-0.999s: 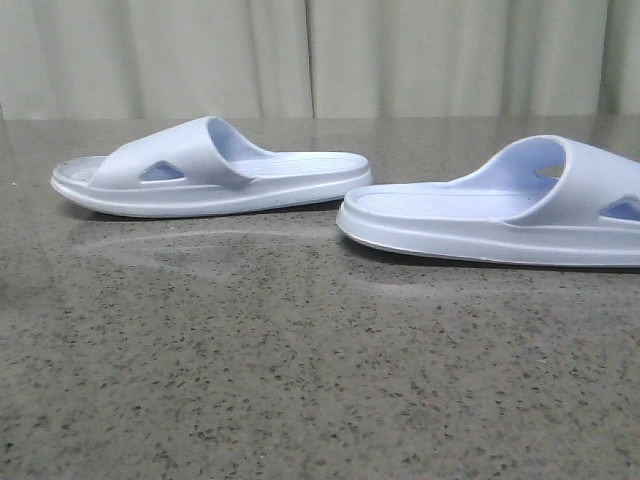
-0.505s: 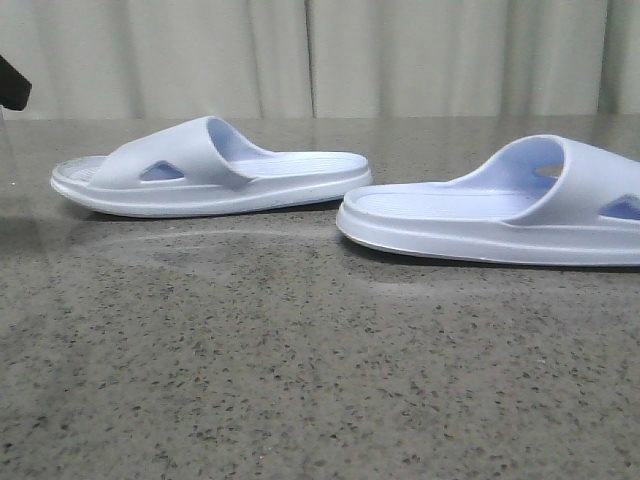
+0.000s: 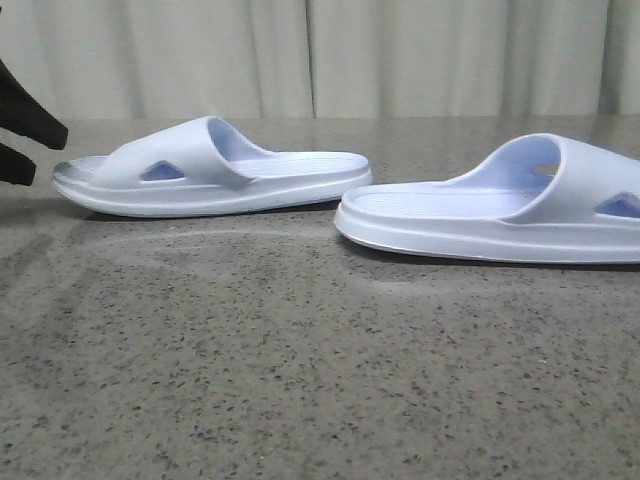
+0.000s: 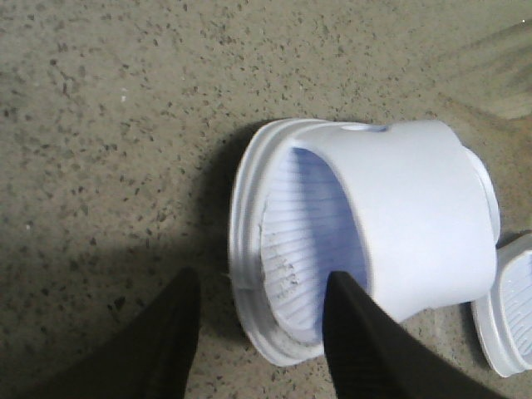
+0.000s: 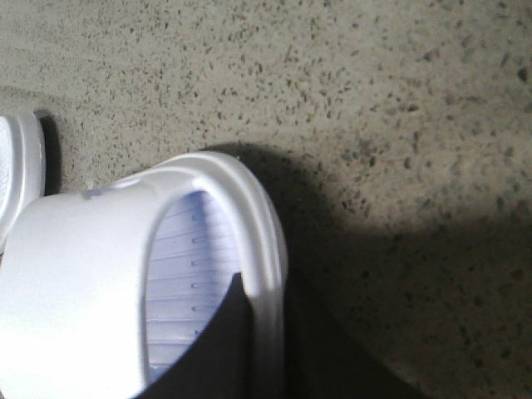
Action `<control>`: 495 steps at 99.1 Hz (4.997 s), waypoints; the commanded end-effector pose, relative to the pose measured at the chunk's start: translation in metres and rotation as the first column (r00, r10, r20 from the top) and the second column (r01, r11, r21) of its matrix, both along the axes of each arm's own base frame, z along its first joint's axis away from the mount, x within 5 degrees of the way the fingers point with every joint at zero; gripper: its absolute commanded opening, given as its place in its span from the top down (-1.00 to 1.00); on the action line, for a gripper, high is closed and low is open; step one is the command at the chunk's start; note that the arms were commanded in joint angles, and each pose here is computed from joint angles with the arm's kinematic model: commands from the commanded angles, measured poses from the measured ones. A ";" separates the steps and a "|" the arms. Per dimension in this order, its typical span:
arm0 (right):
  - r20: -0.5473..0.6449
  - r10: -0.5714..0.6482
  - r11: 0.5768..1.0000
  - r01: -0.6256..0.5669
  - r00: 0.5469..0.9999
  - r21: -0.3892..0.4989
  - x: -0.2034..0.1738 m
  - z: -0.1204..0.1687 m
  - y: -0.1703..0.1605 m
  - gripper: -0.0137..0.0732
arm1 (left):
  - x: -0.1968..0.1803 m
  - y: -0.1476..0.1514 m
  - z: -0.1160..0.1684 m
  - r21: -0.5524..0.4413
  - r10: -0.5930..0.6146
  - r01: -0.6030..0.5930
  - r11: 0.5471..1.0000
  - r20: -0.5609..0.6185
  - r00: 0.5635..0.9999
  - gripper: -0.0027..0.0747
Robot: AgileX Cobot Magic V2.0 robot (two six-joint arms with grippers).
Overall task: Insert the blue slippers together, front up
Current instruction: 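Lower the left gripper onto the heel rim of its slipper and grasp, then lift both slippers by their heels with both grippers, then move the right gripper's slipper over the left gripper's slipper, stacking them, then lower the stacked slippers to the table and open both grippers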
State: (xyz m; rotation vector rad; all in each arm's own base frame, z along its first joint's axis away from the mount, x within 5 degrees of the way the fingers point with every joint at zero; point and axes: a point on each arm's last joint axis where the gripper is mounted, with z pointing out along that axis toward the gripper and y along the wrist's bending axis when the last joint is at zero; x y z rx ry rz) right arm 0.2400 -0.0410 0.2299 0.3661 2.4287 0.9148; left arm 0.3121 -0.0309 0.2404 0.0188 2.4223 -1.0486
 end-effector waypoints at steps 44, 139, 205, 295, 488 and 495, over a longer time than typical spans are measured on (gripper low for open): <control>0.065 -0.014 1.000 0.014 0.998 0.011 0.004 0.014 -0.001 0.93 | 0.019 -0.025 0.000 -0.099 -0.066 0.069 0.993 0.032 0.997 0.16; 0.286 0.077 0.977 -0.130 0.955 0.171 0.020 0.078 0.007 0.93 | 0.006 0.009 0.035 -0.190 -0.061 0.081 0.978 0.106 0.992 0.89; 0.343 0.023 0.948 -0.129 0.939 0.292 0.042 0.083 0.002 0.93 | 0.008 0.003 0.066 -0.350 -0.085 0.083 0.933 0.010 0.996 0.89; 0.288 0.121 0.910 -0.222 0.950 0.351 0.079 0.035 0.035 0.93 | 0.005 -0.018 0.065 -0.379 -0.124 0.085 0.922 -0.082 0.989 0.89; 0.381 0.259 0.845 -0.399 0.888 0.355 0.112 0.062 0.051 0.36 | 0.007 -0.025 0.062 -0.361 -0.119 0.086 0.929 -0.071 0.990 0.89; 0.378 0.267 0.851 -0.401 0.887 0.339 0.110 0.063 0.049 0.36 | 0.008 -0.031 0.061 -0.348 -0.122 0.095 0.933 -0.056 0.991 0.89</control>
